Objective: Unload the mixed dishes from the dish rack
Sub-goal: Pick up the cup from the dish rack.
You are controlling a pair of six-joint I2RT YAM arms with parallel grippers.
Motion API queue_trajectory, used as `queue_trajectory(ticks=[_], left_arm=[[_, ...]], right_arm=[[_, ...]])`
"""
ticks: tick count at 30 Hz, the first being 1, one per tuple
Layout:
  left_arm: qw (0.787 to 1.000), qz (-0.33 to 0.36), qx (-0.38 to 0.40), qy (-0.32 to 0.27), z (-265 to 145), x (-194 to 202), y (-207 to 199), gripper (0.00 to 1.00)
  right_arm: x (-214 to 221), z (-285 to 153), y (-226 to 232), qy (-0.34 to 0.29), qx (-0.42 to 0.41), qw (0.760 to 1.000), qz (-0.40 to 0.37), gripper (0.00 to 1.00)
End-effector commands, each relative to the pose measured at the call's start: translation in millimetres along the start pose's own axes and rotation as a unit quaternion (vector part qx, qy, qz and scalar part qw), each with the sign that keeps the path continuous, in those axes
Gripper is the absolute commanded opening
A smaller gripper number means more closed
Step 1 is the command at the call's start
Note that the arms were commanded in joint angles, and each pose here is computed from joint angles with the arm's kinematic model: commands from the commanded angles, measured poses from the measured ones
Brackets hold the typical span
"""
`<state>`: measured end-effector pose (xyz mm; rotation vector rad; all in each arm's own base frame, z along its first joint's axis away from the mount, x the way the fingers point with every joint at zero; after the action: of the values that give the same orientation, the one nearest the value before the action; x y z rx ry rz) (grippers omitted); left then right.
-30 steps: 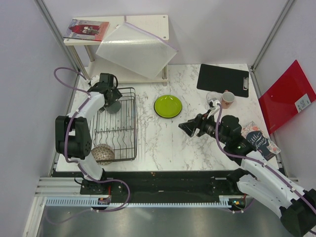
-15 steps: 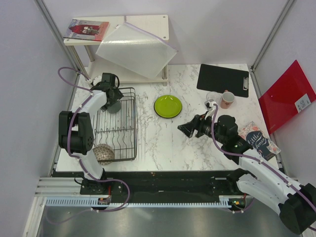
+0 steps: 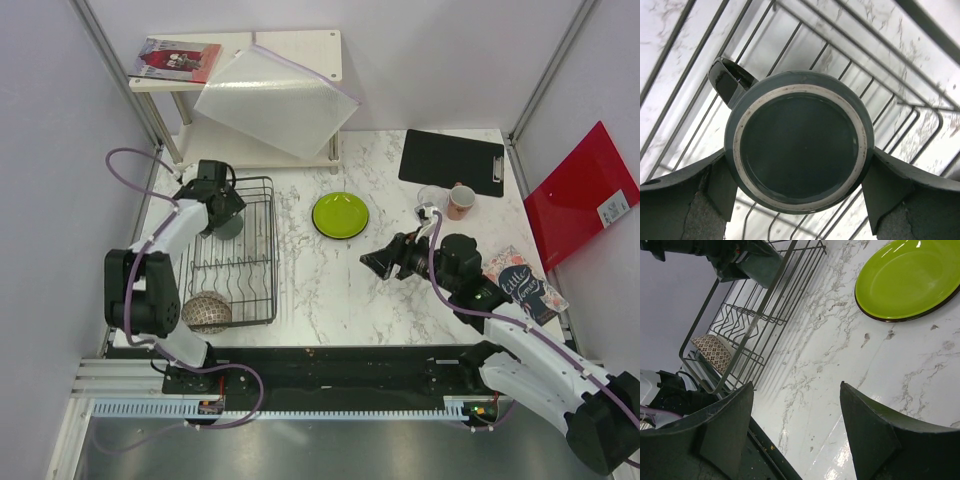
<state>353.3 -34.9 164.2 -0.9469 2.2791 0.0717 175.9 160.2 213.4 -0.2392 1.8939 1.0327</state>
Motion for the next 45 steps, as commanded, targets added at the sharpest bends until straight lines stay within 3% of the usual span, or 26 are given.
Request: queue_trajectory(ticks=[1, 5, 6, 8, 11, 12, 17, 19, 22, 23, 26, 36, 45], left_arm=[[0.995, -0.007, 0.093, -0.047, -62, -21, 7, 0.02], [0.973, -0.009, 0.225, -0.05, -105, -10, 15, 0.02], [0.954, -0.006, 0.297, -0.046, -128, -8, 14, 0.02], [0.93, -0.009, 0.366, -0.041, -140, 0, 11, 0.02], [0.875, -0.006, 0.485, -0.005, -170, 11, 9, 0.02], [0.842, 0.007, 0.539, 0.006, -184, 12, 5, 0.02], [0.747, 0.005, 0.664, 0.04, -223, 15, 4, 0.02], [0.698, 0.003, 0.714, 0.05, -241, 14, 4, 0.02], [0.658, -0.016, 0.749, 0.08, -249, 21, 6, 0.02], [0.634, -0.008, 0.771, 0.065, -254, 22, 7, 0.02], [0.598, -0.004, 0.797, 0.085, -262, 33, 5, 0.02], [0.533, 0.015, 0.832, 0.15, -276, 82, -25, 0.02], [0.526, 0.02, 0.831, 0.18, -275, 97, -44, 0.02]], right_arm=[[-15, -3, 13, -0.031, -0.026, 0.999, -0.004, 0.77], [-23, -5, 17, -0.04, -0.025, 0.999, -0.008, 0.77], [-25, -4, 18, -0.044, -0.02, 0.999, -0.008, 0.77], [-29, -4, 19, -0.049, -0.016, 0.999, -0.002, 0.77], [-33, -3, 21, -0.05, -0.013, 0.999, 0.011, 0.77], [-34, -3, 22, -0.051, -0.015, 0.999, 0.013, 0.76], [-37, -8, 31, -0.061, -0.049, 0.997, 0.019, 0.75], [-39, -10, 36, -0.072, -0.072, 0.995, 0.02, 0.75], [-39, -12, 44, -0.072, -0.111, 0.991, 0.028, 0.75], [-40, -12, 45, -0.071, -0.119, 0.99, 0.03, 0.75], [-40, -13, 51, -0.077, -0.146, 0.986, 0.033, 0.75], [-63, -19, 76, -0.122, -0.211, 0.97, 0.017, 0.75], [-68, -5, 86, -0.126, -0.224, 0.967, 0.007, 0.74]])
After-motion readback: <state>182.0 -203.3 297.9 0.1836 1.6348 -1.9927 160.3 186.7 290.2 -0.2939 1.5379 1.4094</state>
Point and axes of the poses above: each gripper's point midway between its finger pads, its own z axis out along the fingers, its own y axis along the line the jaws close on, x = y × z, the point moved 9 cm from there along -z, back along the fingers, and after that the axes turned 2 degrees about -z, right-handed, at the moved point
